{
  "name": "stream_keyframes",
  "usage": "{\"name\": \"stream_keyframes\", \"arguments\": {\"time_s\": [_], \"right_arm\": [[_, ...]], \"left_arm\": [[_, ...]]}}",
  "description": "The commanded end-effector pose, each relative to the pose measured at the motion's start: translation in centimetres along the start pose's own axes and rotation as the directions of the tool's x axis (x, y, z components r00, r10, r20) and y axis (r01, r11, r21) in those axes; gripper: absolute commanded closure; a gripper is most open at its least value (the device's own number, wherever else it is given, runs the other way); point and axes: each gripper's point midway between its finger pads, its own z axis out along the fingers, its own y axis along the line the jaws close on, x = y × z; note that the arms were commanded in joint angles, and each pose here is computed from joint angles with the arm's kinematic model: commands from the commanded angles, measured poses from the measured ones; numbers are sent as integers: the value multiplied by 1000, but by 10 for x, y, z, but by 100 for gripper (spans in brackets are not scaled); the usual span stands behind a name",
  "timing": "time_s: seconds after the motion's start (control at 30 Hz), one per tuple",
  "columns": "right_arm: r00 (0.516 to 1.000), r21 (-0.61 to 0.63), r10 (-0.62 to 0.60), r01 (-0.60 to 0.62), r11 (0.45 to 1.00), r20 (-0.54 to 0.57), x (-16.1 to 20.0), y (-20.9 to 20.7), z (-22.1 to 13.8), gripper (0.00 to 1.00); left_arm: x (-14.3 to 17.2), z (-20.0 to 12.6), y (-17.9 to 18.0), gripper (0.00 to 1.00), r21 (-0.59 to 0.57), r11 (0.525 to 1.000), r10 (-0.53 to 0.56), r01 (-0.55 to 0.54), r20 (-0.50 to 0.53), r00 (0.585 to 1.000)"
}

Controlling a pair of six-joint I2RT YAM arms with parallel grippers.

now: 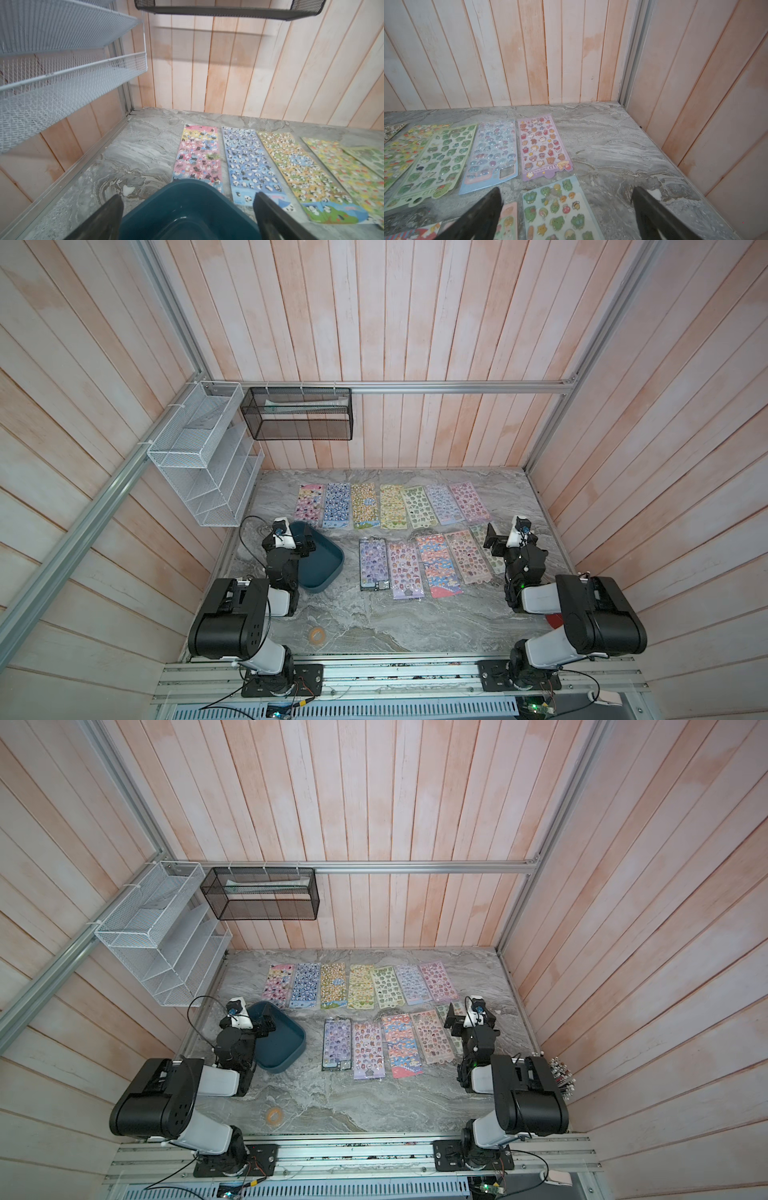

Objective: Take the stickers out of the storage box
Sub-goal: Reset both arms

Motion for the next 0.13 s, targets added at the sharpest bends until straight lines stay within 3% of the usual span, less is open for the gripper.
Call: {"name": "stream_keyframes", "arguments": {"time_s": [0.0,0.1], "right_arm": [[999,32,15,-13,999,-46,11,-6,2,2],[999,32,14,-13,999,-44,10,-6,2,2]], "left_arm": [[7,3,-4,0,34,999,4,-3,-43,999],[7,3,-4,0,34,999,4,-3,-41,999]]}}
